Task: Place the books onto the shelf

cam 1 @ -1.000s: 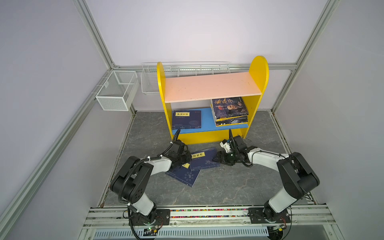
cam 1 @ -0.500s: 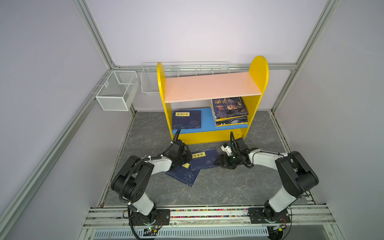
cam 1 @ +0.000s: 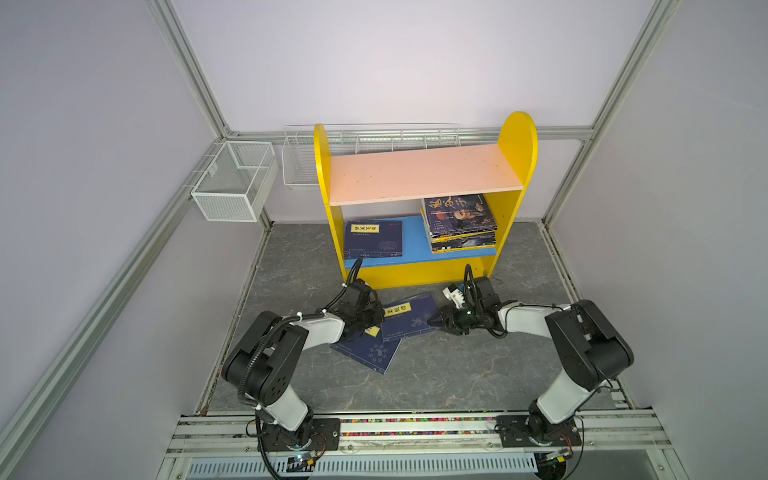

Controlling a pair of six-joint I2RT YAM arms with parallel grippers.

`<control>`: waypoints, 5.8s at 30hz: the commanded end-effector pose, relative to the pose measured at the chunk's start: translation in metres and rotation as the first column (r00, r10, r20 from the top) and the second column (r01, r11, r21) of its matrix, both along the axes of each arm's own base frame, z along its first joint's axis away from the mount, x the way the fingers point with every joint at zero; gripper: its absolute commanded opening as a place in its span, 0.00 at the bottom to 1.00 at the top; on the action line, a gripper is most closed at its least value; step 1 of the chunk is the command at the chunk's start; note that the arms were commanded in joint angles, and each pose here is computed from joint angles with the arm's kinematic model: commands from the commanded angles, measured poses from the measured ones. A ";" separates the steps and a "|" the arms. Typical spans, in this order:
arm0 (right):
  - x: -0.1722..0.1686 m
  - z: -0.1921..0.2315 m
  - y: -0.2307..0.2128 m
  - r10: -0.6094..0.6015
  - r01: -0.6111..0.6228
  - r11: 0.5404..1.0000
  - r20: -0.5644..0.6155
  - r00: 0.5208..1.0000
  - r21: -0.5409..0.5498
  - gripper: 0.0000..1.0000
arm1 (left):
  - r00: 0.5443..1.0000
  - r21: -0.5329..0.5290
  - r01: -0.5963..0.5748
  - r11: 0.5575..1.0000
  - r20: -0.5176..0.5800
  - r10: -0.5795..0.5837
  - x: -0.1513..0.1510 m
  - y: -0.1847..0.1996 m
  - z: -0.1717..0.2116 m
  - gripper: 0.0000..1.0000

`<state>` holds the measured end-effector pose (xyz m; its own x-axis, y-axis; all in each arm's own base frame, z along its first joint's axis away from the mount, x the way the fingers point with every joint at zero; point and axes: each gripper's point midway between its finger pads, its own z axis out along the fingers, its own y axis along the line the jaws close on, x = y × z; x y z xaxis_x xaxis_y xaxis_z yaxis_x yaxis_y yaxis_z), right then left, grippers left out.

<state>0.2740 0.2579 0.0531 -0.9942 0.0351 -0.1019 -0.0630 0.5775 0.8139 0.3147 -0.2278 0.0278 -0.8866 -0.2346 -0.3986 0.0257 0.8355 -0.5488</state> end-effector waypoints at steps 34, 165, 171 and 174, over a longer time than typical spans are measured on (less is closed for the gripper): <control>0.069 0.259 0.027 -0.263 0.007 0.925 0.626 0.734 0.380 0.08 | 0.760 0.047 -0.624 0.780 0.268 0.592 -0.057 0.177 0.078 0.59; -0.010 0.003 0.087 0.403 -0.378 0.902 0.095 0.910 -0.209 0.97 | 0.998 0.146 -0.029 0.989 -0.044 0.036 -0.077 0.065 -0.006 0.55; 0.048 0.016 0.045 0.238 -0.171 0.921 0.158 0.958 -0.351 0.97 | 0.998 0.144 0.009 0.990 -0.064 0.000 -0.077 0.052 -0.009 0.55; 0.046 0.012 0.025 0.216 -0.126 0.897 0.172 0.961 -0.423 0.97 | 0.999 0.153 -0.024 0.988 -0.038 0.031 -0.072 0.056 -0.005 0.55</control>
